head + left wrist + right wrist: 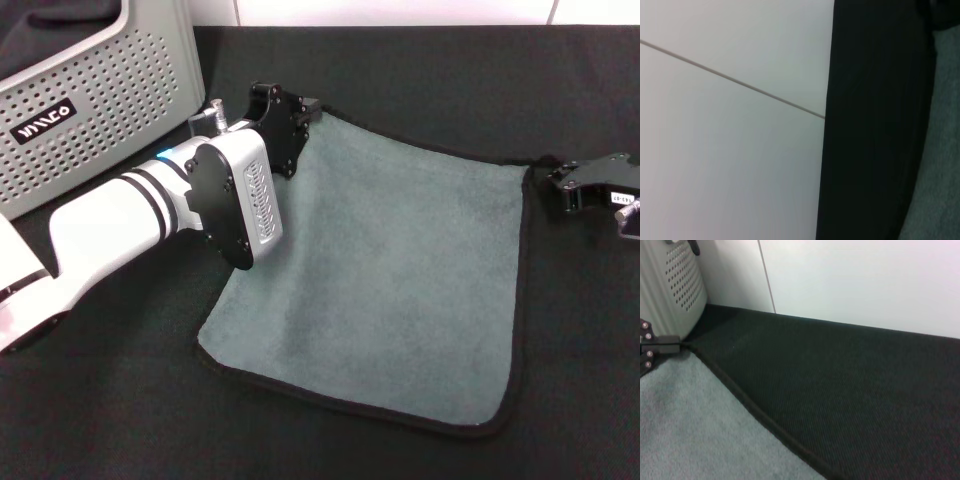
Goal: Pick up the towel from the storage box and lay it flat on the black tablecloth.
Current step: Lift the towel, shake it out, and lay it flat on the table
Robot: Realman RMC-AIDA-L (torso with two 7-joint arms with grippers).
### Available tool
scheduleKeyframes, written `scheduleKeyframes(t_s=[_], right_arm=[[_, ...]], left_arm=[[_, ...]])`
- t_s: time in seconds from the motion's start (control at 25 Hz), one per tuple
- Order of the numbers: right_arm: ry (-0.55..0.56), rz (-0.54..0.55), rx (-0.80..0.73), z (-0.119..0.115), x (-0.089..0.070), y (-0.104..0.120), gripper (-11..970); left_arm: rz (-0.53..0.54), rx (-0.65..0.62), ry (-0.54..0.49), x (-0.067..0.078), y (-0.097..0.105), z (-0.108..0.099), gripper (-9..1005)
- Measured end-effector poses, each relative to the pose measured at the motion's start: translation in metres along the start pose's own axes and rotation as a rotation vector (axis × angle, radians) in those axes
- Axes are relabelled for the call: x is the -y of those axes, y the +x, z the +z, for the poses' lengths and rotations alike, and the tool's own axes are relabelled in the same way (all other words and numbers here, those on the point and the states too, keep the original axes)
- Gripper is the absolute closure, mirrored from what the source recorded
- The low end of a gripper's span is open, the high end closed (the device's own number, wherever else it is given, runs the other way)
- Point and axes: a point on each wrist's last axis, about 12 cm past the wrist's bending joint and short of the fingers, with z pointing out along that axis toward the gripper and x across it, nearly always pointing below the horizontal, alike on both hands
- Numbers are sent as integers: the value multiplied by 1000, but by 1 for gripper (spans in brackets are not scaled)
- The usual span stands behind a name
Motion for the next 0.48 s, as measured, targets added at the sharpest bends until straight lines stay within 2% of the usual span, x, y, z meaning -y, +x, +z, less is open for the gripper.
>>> scheduleKeyframes(t_s=[0.48], right_arm=[[-1, 3, 10, 2, 0, -5, 909]], left_arm=[[62, -36, 34, 1, 3, 3, 937]])
